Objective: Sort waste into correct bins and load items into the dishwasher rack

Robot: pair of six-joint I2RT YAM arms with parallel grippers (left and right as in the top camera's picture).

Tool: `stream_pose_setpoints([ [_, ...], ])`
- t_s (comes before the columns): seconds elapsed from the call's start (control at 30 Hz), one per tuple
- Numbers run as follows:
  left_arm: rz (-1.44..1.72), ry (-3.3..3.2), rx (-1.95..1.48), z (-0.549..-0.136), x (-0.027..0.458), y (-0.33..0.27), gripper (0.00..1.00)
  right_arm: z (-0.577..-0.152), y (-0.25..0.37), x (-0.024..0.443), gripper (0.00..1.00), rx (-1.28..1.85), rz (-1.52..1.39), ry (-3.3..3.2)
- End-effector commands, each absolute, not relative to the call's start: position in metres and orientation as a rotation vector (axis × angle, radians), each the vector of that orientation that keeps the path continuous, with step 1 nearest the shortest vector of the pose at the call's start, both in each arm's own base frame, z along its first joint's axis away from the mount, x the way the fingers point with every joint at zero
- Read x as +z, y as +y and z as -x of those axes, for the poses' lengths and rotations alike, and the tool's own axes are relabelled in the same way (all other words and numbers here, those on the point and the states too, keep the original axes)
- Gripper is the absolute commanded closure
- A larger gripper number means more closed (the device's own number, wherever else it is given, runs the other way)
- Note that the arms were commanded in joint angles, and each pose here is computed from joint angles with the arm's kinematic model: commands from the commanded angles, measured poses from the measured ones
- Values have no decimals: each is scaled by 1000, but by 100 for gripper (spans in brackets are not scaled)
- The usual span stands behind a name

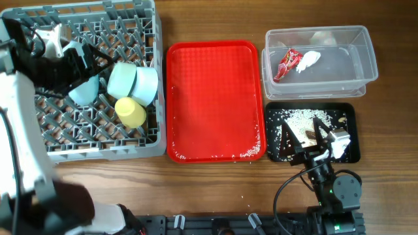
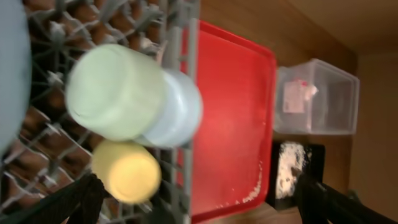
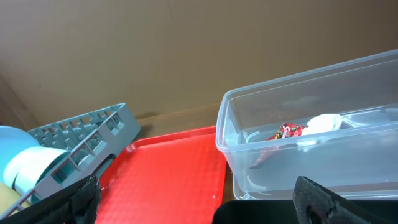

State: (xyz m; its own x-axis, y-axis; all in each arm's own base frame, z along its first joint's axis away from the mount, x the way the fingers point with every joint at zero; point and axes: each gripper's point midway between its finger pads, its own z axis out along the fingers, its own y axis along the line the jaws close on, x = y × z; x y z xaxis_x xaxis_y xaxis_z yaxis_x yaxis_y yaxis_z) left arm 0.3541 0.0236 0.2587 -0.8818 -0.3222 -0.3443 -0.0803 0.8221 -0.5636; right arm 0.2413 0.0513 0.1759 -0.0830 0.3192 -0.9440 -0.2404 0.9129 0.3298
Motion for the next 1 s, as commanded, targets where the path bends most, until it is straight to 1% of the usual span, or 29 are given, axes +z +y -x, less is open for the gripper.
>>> stream_pose_setpoints([
  [0.0, 139, 2486, -743, -311, 316, -20, 0, -241, 50, 178, 0, 465, -72, 1574],
  [0.1, 24, 2487, -775, -278, 332, -52, 0, -241, 50, 178, 0, 465, -71, 1574],
  [0.23, -77, 2479, -771, -254, 342, -72, 0, -241, 50, 178, 0, 465, -72, 1574],
  [0.33, -120, 2459, -707, -247, 346, -74, 0, -241, 50, 178, 0, 465, -72, 1574],
  [0.47, -379, 2326, -669, -253, 351, -106, 0, -241, 50, 178, 0, 465, -72, 1574],
  [0.53, -514, 2236, -678, -259, 337, -138, 0, -241, 50, 178, 0, 465, -72, 1574],
  [0.7, -538, 1960, -667, -278, 303, -178, 0, -241, 50, 178, 0, 465, -72, 1574],
  [0.83, -543, 1763, -659, -266, 276, -179, 0, -241, 50, 178, 0, 465, -72, 1574],
  [0.97, -500, 1646, -626, -243, 249, -156, 0, -241, 50, 178, 0, 465, -72, 1574],
])
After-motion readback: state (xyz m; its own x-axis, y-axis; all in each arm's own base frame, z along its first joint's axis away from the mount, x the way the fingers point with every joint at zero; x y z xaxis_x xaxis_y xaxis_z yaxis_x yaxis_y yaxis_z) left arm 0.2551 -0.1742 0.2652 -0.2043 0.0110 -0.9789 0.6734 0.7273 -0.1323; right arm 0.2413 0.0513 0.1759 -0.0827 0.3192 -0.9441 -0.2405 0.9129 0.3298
